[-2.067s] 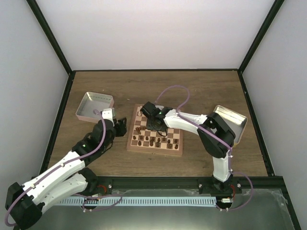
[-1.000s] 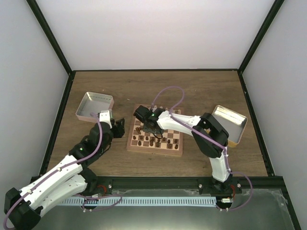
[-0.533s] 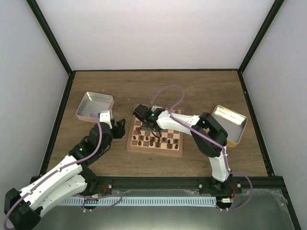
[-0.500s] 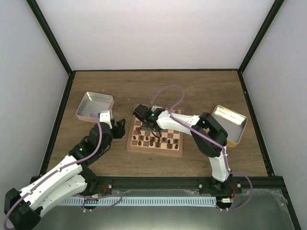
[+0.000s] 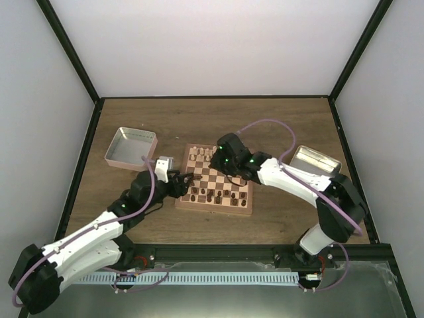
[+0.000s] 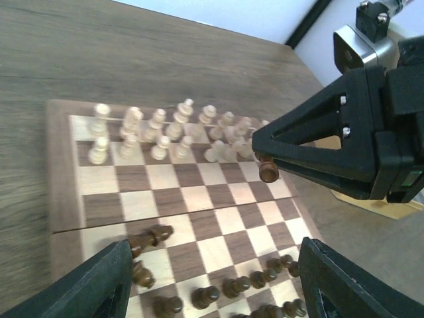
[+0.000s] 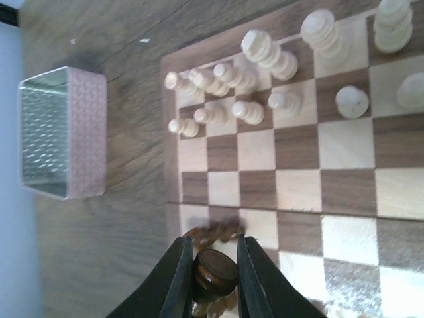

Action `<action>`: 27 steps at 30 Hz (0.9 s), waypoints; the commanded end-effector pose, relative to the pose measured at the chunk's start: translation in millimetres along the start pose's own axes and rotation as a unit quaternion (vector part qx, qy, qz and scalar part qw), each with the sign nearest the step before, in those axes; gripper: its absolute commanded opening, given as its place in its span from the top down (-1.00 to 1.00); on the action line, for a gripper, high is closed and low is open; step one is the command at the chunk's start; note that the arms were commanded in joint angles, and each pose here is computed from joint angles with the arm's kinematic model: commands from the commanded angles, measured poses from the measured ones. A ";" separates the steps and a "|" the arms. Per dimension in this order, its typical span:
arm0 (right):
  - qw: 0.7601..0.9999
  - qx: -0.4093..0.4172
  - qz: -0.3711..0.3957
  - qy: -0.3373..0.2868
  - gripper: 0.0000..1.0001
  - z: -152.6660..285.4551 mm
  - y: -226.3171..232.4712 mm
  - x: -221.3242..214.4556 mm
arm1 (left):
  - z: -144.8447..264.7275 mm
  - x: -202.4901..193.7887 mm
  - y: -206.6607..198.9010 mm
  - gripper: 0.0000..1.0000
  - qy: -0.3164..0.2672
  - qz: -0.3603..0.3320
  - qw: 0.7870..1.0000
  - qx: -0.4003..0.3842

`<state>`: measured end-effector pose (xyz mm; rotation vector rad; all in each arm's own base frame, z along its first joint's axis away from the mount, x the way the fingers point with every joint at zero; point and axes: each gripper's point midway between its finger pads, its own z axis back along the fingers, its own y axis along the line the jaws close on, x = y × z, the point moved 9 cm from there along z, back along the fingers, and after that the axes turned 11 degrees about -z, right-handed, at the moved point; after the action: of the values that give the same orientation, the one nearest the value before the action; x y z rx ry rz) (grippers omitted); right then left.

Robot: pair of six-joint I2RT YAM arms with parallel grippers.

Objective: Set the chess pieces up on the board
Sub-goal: Place the chess piece on the chessboard.

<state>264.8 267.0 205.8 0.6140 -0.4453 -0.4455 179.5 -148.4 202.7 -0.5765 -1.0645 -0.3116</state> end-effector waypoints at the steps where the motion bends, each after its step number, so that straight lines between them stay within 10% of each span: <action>1: 0.992 0.098 -0.056 0.056 0.70 18.9 10.3 -4.1 | -6.9 11.9 -16.0 -0.41 -0.045 -0.015 0.995 -0.092; 9: 0.966 0.170 -0.125 0.150 0.70 24.6 5.5 -18.9 | -22.8 12.6 -25.9 -0.40 -0.050 -0.007 0.987 -0.150; 27: 0.953 0.189 -0.154 0.179 0.69 24.6 3.1 -23.0 | -40.7 -0.7 -21.9 0.45 0.008 0.012 0.991 -0.130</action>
<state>233.4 270.5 204.6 1.0718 -0.0628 -0.5534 194.5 -187.3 188.3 -0.8129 -1.0041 -0.4324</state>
